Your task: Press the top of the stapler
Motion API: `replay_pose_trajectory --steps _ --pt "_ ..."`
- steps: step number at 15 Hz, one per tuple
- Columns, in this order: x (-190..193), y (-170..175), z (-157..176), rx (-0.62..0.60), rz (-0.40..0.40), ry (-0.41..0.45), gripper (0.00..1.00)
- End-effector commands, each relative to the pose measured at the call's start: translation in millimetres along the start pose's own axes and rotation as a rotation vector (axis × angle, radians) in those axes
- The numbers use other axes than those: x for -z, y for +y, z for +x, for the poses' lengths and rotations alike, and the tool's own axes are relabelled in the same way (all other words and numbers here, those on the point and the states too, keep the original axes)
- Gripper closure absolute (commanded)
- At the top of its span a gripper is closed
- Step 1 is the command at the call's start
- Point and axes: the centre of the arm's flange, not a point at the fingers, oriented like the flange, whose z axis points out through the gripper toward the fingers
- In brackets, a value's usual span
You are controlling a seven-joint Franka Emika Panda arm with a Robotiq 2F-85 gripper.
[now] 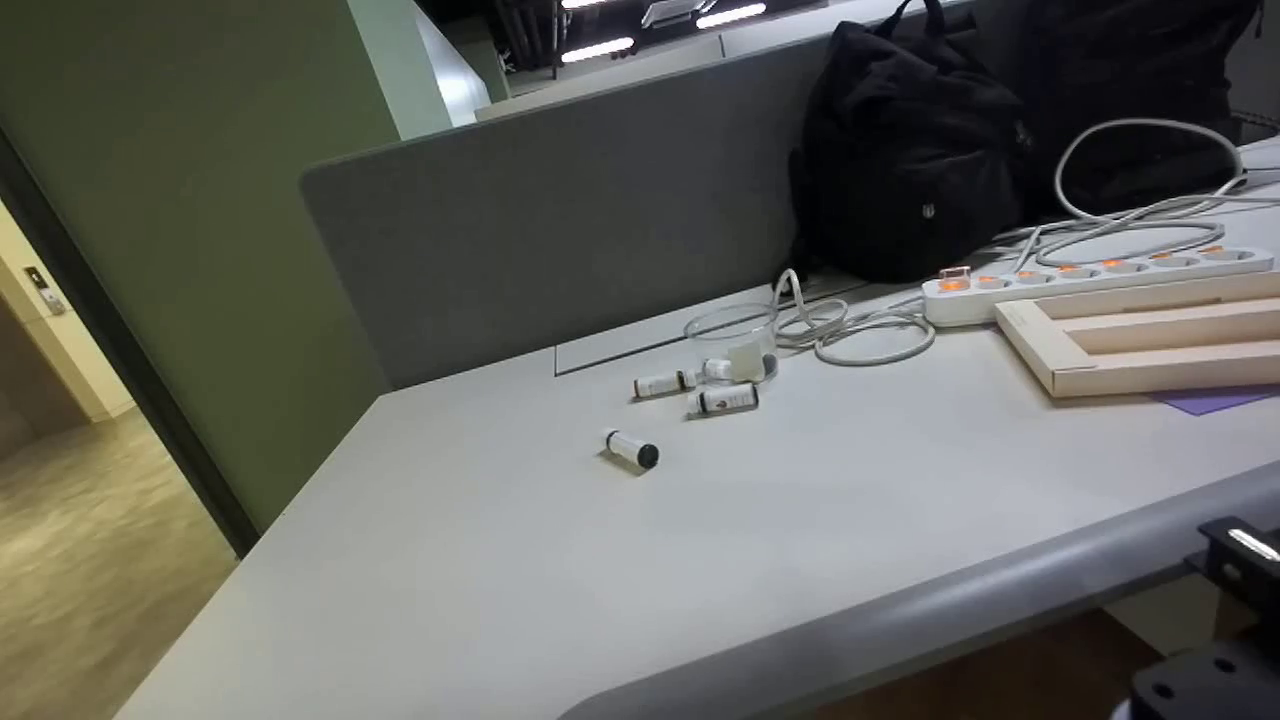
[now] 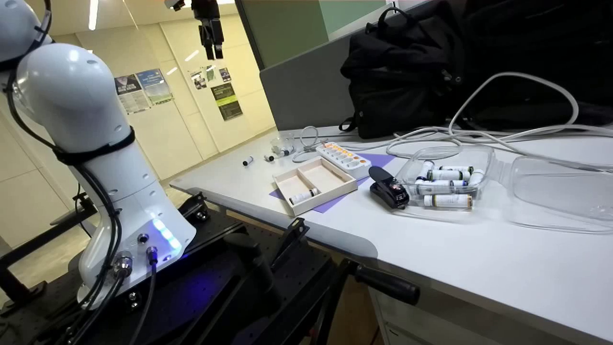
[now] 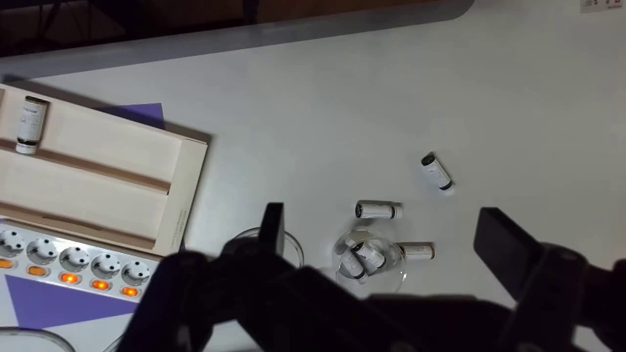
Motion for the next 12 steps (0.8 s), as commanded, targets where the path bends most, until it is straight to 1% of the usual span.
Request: replay_pose_trajectory --steps 1,2,3,4,6,8,10,11,12 --pt "0 0 0 0.0 0.0 0.0 0.0" --pt "-6 21 7 -0.03 -0.018 0.007 0.0" --pt "-9 35 10 -0.033 -0.033 0.019 0.0" --pt "-13 52 13 -0.055 -0.062 0.038 0.0" --pt "-19 93 24 -0.062 -0.124 0.081 0.0" --pt "-23 139 34 -0.085 -0.178 0.145 0.0" --pt "-21 187 40 -0.139 -0.227 0.23 0.0" --pt "-15 211 40 -0.181 -0.233 0.277 0.0" --pt "-5 240 36 -0.229 -0.195 0.306 0.0"
